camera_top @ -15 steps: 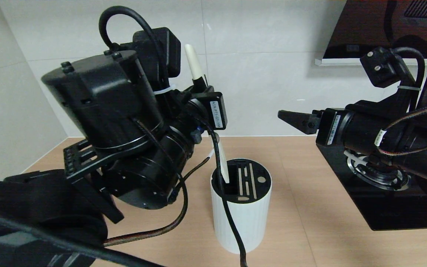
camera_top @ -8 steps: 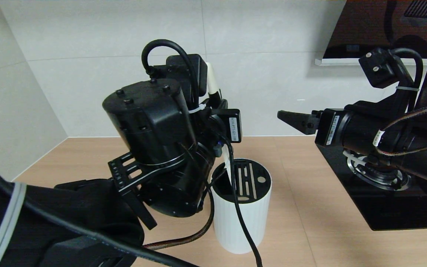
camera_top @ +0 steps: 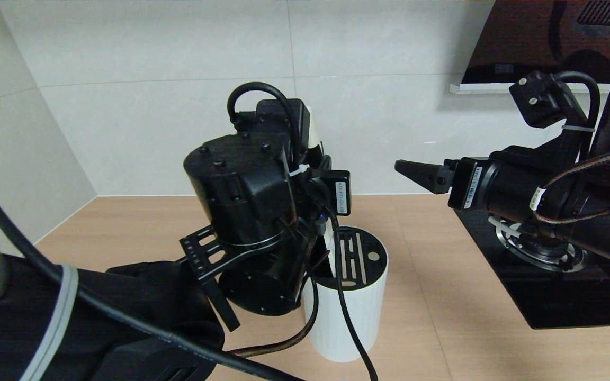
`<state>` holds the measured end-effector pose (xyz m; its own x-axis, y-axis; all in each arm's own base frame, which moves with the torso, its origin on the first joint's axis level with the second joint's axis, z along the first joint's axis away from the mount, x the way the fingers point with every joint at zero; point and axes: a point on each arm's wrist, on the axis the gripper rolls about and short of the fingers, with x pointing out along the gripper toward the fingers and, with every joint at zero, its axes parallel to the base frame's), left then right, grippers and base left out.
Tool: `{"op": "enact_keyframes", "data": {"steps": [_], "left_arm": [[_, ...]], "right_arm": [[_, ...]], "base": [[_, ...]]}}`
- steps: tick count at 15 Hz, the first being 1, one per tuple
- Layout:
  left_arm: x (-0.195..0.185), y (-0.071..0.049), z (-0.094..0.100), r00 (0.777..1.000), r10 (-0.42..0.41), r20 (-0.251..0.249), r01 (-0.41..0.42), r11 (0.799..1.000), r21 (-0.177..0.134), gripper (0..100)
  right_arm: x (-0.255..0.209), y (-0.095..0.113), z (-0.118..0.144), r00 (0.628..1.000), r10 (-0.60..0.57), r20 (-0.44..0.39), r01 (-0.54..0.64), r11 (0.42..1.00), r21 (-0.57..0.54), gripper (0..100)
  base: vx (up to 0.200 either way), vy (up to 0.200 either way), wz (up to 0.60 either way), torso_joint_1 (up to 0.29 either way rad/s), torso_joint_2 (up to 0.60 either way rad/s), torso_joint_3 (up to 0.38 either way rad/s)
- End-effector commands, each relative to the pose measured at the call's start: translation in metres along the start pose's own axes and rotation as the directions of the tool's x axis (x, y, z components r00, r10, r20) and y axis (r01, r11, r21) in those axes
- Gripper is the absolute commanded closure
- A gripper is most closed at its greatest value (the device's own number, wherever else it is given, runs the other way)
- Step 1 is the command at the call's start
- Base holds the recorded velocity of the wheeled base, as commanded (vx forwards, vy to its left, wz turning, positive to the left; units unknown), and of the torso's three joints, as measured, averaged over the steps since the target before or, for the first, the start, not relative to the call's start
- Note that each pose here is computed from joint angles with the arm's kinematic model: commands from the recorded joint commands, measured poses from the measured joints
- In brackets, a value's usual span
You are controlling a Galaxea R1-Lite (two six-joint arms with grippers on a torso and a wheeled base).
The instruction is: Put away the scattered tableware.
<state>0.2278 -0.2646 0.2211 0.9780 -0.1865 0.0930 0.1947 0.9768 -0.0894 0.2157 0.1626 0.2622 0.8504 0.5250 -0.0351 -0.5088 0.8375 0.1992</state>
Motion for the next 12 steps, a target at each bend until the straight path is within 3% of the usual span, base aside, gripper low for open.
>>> {"op": "enact_keyframes", "data": {"steps": [1, 8, 12], "left_arm": [[0.003, -0.002, -0.014, 1.0, 0.001, -0.03, 0.0, 1.0, 0.022, 100], [0.006, -0.007, -0.048, 0.996, 0.002, -0.092, 0.005, 0.997, 0.071, 100], [0.007, -0.011, -0.06, 0.995, -0.002, -0.104, 0.01, 0.997, 0.081, 100]], "right_arm": [[0.001, 0.0, -0.001, 1.0, 0.0, -0.005, 0.0, 1.0, -0.001, 0], [0.001, 0.0, -0.002, 1.0, -0.001, -0.008, 0.001, 1.0, -0.001, 0], [0.002, 0.0, -0.004, 1.0, -0.002, -0.014, 0.002, 1.0, -0.002, 0]], "base": [[0.0, 0.0, 0.0, 0.0, 0.0, 0.0], [0.0, 0.0, 0.0, 0.0, 0.0, 0.0], [0.0, 0.0, 0.0, 0.0, 0.0, 0.0]]}}
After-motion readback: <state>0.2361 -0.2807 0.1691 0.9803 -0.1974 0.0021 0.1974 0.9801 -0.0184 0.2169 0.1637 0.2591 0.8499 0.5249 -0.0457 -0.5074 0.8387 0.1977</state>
